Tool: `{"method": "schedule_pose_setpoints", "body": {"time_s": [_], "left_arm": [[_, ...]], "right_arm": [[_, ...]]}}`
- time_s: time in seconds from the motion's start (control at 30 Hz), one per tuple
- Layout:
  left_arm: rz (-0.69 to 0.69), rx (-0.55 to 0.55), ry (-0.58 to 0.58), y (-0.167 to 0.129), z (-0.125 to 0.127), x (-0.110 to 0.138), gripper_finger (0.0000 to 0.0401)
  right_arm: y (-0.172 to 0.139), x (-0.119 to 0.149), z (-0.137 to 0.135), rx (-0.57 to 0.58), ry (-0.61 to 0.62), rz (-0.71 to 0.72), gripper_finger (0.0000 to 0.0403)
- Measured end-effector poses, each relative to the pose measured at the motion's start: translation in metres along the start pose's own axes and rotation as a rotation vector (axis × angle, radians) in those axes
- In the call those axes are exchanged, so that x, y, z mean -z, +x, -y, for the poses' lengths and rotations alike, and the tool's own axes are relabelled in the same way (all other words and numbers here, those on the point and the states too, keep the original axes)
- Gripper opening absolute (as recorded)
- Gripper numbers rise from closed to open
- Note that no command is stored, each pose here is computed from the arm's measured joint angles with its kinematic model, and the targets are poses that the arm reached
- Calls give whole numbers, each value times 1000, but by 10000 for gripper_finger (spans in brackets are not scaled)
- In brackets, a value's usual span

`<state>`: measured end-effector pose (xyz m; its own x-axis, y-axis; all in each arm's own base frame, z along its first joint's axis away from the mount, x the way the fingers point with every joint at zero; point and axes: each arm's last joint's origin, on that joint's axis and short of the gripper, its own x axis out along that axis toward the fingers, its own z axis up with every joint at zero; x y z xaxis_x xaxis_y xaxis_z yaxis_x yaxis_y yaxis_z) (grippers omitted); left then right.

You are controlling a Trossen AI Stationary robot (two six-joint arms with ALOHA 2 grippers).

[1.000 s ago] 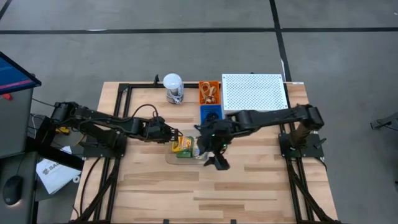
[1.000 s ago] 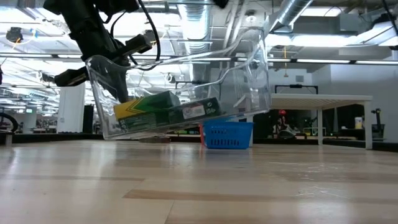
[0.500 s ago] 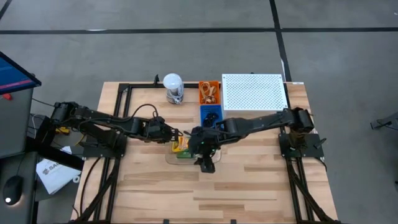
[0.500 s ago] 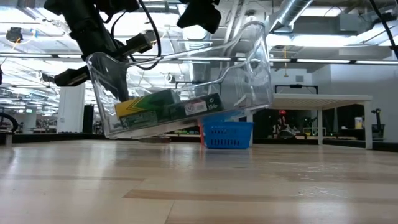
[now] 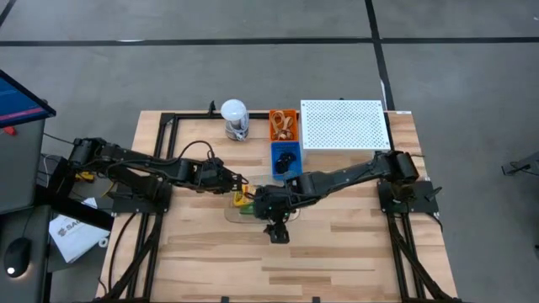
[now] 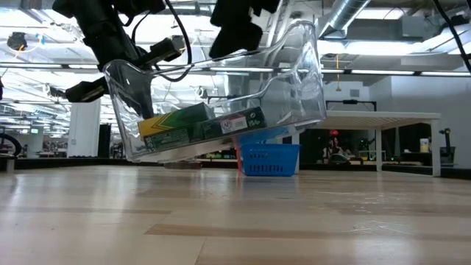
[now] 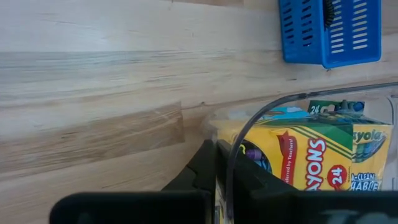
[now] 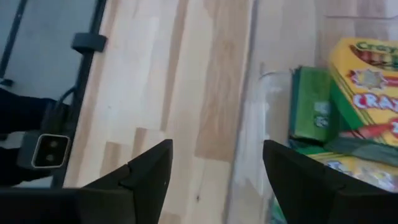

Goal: Pick & Place Office Desk Supplies
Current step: Put the transparent bin on the shelf

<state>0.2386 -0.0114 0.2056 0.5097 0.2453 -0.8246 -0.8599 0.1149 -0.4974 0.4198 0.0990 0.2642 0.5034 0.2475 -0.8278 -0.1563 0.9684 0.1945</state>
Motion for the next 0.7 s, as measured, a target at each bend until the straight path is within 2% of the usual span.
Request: {"method": "schedule_pose_setpoints", "body": {"time_s": [0.4, 0.7], "left_arm": [[1, 14, 4, 0, 1, 0, 2], [2, 17, 5, 0, 2, 0, 2]], "right_arm": [[35, 13, 7, 24, 43, -131, 238], [35, 11, 4, 19, 50, -106, 187]]}}
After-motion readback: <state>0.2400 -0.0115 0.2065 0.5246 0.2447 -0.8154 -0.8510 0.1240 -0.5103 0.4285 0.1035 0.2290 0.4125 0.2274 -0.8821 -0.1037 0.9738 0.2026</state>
